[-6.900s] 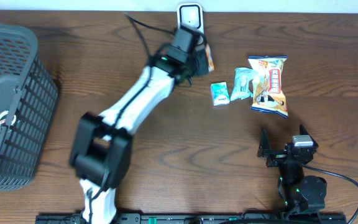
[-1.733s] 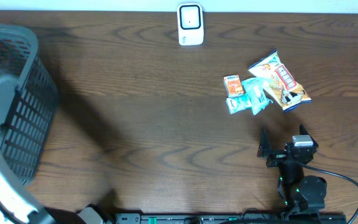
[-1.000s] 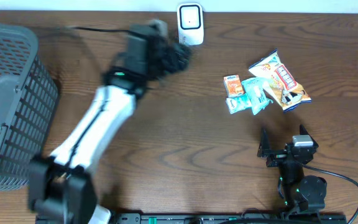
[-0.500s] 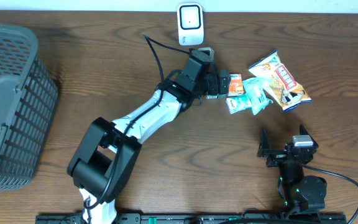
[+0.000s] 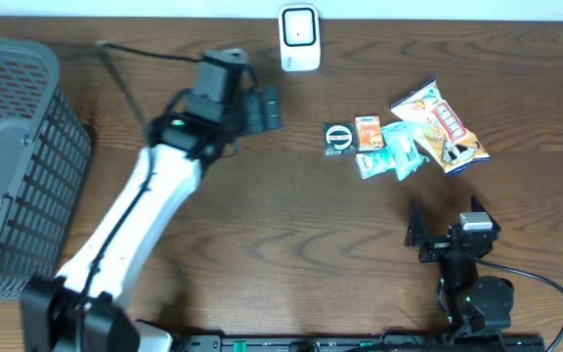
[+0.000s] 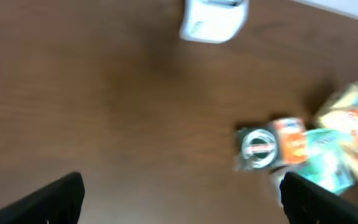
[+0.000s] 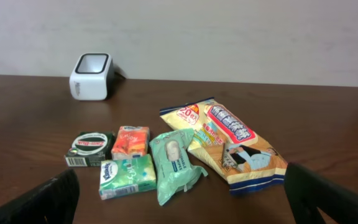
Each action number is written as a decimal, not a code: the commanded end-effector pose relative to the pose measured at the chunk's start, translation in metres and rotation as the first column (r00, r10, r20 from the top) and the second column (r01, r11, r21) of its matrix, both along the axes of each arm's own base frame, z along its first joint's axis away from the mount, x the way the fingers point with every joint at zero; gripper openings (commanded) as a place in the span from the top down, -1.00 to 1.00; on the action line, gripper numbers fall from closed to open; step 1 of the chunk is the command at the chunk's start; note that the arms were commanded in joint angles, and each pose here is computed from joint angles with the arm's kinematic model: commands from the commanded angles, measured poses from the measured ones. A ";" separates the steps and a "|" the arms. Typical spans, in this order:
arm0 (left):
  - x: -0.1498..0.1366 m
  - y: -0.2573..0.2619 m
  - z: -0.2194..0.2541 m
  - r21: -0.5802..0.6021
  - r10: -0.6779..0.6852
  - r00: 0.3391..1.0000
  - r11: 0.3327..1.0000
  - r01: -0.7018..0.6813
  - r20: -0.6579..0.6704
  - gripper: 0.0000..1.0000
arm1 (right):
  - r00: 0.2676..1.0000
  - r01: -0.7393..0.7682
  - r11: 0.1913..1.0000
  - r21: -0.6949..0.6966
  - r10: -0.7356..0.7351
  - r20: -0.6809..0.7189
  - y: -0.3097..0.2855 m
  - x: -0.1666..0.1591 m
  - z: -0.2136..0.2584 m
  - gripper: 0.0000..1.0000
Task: Scan the item barcode
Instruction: 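Release the Zam-Buk tin left of the Kleenex pack and retract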
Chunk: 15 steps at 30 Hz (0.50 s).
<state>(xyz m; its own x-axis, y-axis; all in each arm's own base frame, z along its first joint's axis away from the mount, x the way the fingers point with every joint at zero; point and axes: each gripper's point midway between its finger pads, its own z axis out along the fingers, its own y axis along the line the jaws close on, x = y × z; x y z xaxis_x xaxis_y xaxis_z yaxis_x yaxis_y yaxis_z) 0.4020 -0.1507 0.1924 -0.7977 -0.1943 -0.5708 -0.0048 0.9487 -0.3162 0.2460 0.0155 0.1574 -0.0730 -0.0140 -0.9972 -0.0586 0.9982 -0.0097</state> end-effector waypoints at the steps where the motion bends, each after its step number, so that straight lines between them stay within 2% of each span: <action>1: -0.011 0.032 -0.010 0.096 0.037 0.997 0.995 -0.031 -0.062 -0.98 | 1.000 0.006 1.000 -0.008 -0.006 -0.001 -0.001 0.000 -0.001 -0.98; 5: -0.036 0.069 -0.030 0.197 0.107 0.975 0.978 -0.068 -0.193 -0.99 | 1.000 0.006 1.000 -0.008 -0.006 -0.001 -0.001 0.000 -0.001 -0.98; 8: -0.050 0.084 -0.038 0.226 0.143 0.955 0.971 -0.084 -0.261 -1.00 | 1.000 0.006 1.000 -0.008 -0.006 -0.001 -0.001 0.000 -0.001 -0.99; 15: -0.058 0.099 -0.042 0.239 0.180 0.936 0.965 -0.109 -0.302 -0.99 | 1.000 0.007 1.000 -0.008 -0.007 -0.001 -0.001 0.000 -0.001 -0.98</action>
<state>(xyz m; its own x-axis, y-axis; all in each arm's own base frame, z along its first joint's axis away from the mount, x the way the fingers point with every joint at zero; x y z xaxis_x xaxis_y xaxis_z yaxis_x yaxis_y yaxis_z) 0.3436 -0.0585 0.1508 -0.9151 -0.2307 -0.3307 -0.2133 0.9730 -0.0885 0.2460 0.0155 0.1573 -0.0734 -0.0140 -0.9972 -0.0586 0.9982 -0.0097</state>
